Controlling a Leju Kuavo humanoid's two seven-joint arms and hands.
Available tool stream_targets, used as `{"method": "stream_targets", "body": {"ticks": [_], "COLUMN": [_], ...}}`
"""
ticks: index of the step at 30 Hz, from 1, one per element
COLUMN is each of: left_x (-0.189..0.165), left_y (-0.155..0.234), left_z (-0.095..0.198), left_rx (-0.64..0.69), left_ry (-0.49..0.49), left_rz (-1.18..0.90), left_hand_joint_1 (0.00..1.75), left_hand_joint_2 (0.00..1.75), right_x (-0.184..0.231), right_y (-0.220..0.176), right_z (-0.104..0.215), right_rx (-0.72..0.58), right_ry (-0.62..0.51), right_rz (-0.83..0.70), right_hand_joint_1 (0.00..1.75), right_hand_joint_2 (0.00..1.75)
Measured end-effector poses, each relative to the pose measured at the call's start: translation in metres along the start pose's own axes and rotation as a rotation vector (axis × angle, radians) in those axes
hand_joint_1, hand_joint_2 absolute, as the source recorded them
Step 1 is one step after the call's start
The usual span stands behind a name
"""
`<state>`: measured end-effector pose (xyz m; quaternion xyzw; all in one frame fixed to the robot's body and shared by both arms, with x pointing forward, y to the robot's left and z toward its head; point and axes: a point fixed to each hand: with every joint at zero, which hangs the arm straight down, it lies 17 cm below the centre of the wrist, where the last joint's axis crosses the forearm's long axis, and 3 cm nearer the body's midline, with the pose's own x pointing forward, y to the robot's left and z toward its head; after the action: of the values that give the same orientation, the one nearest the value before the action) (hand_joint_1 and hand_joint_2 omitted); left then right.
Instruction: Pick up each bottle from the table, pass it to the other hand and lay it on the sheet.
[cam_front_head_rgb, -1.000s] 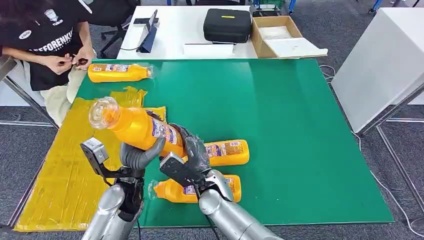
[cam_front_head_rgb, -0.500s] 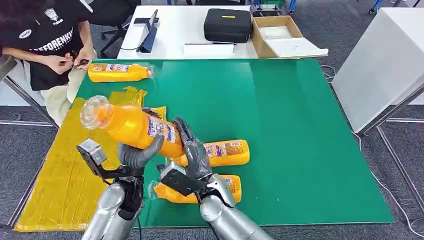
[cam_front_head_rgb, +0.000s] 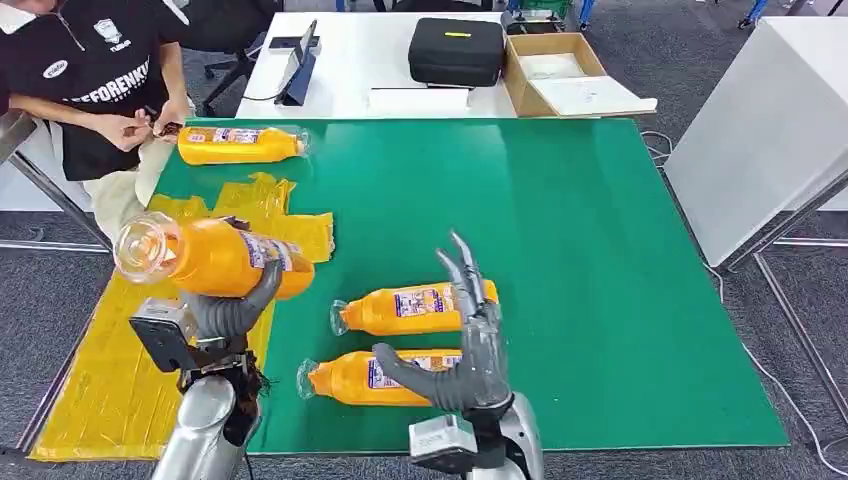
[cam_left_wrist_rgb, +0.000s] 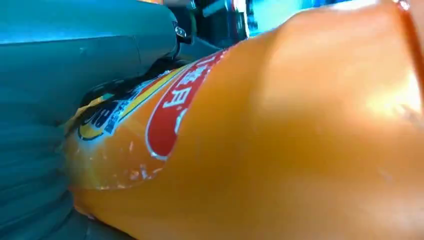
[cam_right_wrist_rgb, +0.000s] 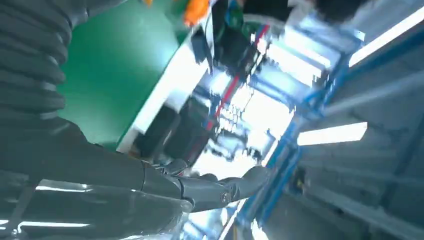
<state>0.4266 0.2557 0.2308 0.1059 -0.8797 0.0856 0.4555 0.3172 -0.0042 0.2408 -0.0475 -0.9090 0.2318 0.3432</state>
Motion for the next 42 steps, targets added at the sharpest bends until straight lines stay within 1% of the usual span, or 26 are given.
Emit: {"method": "stream_targets", "body": {"ticks": [3,6,8,10,12,14,15,18,20,23,26,28,32,35,37,42], "left_x": [0.0,-0.004,-0.002,0.003,0.007,0.003,-0.001,-0.014,-0.026,-0.034,-0.04,-0.046,-0.056,-0.065,-0.079,-0.098], "left_y": [0.026,0.05,0.064,0.064,0.06,0.068,0.076,0.103,0.13,0.171,0.196,0.196,0.18,0.181,0.178,0.16], "left_z": [0.007,0.016,0.019,0.021,0.023,0.025,0.026,0.026,0.028,0.029,0.027,0.028,0.028,0.031,0.037,0.051], "left_rx": [0.066,0.103,0.11,0.059,-0.031,-0.08,-0.093,-0.111,-0.092,0.024,0.098,0.089,0.006,-0.001,-0.017,-0.115], "left_ry": [-0.031,-0.037,-0.067,-0.142,-0.253,-0.299,-0.296,-0.241,-0.135,0.042,0.134,0.148,0.1,0.13,0.167,0.161], "left_rz": [-0.153,-0.405,-0.593,-0.781,-1.005,-1.166,-1.223,-1.387,-1.494,-1.584,-1.617,-1.627,-1.639,-1.649,-1.65,-1.649], "left_hand_joint_1": [1.75,1.75,1.75,1.75,1.75,1.75,1.75,1.75,1.75,1.75,1.75,1.75,1.75,1.75,1.75,1.75], "left_hand_joint_2": [1.75,1.75,1.75,1.75,1.75,1.75,1.75,1.75,1.75,1.75,1.75,1.75,1.75,1.75,1.75,1.75], "right_x": [-0.003,0.0,0.002,0.005,0.006,0.006,0.005,0.003,0.003,0.003,0.002,0.001,0.001,0.001,0.001,0.001], "right_y": [-0.028,-0.051,-0.063,-0.067,-0.07,-0.071,-0.071,-0.073,-0.075,-0.076,-0.076,-0.076,-0.076,-0.076,-0.075,-0.075], "right_z": [0.015,0.027,0.029,0.032,0.034,0.035,0.036,0.038,0.039,0.042,0.046,0.047,0.048,0.049,0.05,0.051], "right_rx": [-0.075,-0.132,-0.16,-0.162,-0.161,-0.159,-0.159,-0.159,-0.161,-0.156,-0.152,-0.15,-0.145,-0.144,-0.143,-0.142], "right_ry": [0.009,-0.002,-0.017,-0.029,-0.032,-0.034,-0.033,-0.032,-0.034,-0.044,-0.044,-0.042,-0.042,-0.04,-0.039,-0.037], "right_rz": [0.035,0.08,0.112,0.127,0.133,0.134,0.132,0.124,0.116,0.113,0.111,0.112,0.114,0.113,0.114,0.112], "right_hand_joint_1": [0.0,0.0,0.0,0.0,0.0,0.0,0.0,0.0,0.0,0.0,0.0,0.0,0.0,0.0,0.0,0.0], "right_hand_joint_2": [1.75,1.75,1.75,1.75,1.75,1.75,1.75,1.75,1.75,1.75,1.75,1.75,1.75,1.75,1.75,1.75]}}
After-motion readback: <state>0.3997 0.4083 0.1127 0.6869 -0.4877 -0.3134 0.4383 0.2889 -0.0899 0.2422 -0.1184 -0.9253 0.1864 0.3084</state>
